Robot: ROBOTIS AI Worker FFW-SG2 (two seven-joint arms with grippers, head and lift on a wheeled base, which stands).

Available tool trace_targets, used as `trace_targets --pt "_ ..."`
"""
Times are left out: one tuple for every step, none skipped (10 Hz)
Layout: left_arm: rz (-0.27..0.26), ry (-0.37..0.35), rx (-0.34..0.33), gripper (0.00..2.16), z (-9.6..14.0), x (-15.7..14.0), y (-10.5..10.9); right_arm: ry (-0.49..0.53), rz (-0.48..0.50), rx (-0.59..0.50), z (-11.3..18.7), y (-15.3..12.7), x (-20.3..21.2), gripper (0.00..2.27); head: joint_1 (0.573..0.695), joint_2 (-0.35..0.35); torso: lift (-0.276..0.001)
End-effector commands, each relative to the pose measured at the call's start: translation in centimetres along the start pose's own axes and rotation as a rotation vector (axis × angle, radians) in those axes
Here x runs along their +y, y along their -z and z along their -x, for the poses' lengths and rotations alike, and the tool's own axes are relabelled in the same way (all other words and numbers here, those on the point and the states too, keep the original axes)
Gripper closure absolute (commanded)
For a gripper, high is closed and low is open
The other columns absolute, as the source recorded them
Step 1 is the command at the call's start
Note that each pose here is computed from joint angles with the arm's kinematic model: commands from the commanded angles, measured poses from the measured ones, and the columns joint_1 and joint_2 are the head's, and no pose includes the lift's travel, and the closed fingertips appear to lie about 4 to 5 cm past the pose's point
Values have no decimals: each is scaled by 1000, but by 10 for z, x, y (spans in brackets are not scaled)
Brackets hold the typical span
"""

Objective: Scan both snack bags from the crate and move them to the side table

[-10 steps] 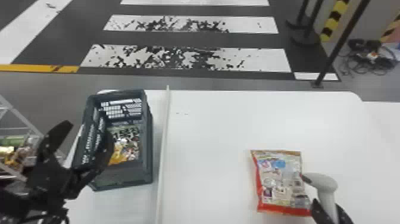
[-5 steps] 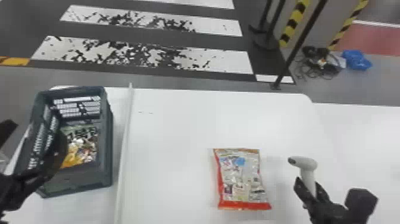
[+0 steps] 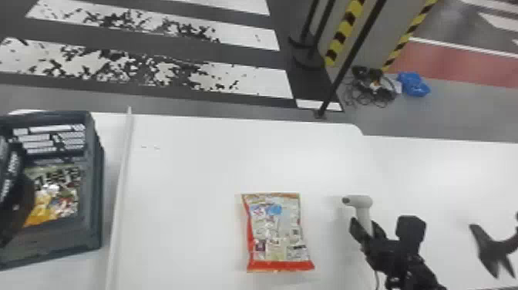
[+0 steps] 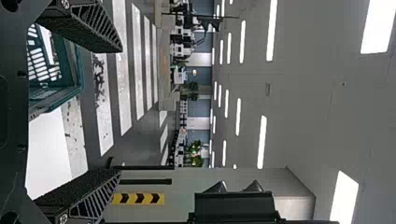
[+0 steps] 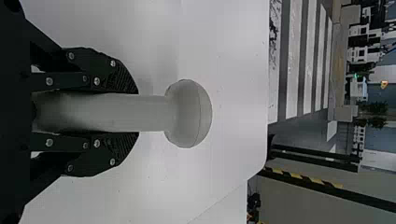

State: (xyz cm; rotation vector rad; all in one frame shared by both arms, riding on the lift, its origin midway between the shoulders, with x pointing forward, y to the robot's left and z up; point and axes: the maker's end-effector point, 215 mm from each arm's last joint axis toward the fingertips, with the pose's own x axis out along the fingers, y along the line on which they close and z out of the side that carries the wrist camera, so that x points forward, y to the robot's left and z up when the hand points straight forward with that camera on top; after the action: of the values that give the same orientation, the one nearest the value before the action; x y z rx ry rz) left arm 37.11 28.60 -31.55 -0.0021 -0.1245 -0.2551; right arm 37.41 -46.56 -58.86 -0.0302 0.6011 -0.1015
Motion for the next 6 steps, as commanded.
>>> trace_targets --pt "-2 1 2 70 1 -2 1 4 12 23 -11 3 -7 2240 695 -269 -29" --pt "-2 1 2 70 1 -2 1 5 11 39 -12 11 -9 2240 695 -276 -29" --pt "-3 1 6 70 0 -2 2 1 5 52 -13 18 -9 2189 695 -283 -29" --pt "-2 1 7 70 0 -1 2 3 -3 63 -14 24 -10 1980 695 -285 -29" --pt "-2 3 8 70 -1 -2 3 -5 -11 59 -15 25 -9 1544 695 -288 -29" --pt "-1 5 13 70 -2 -3 5 -6 -9 50 -16 22 -8 1207 695 -289 -29"
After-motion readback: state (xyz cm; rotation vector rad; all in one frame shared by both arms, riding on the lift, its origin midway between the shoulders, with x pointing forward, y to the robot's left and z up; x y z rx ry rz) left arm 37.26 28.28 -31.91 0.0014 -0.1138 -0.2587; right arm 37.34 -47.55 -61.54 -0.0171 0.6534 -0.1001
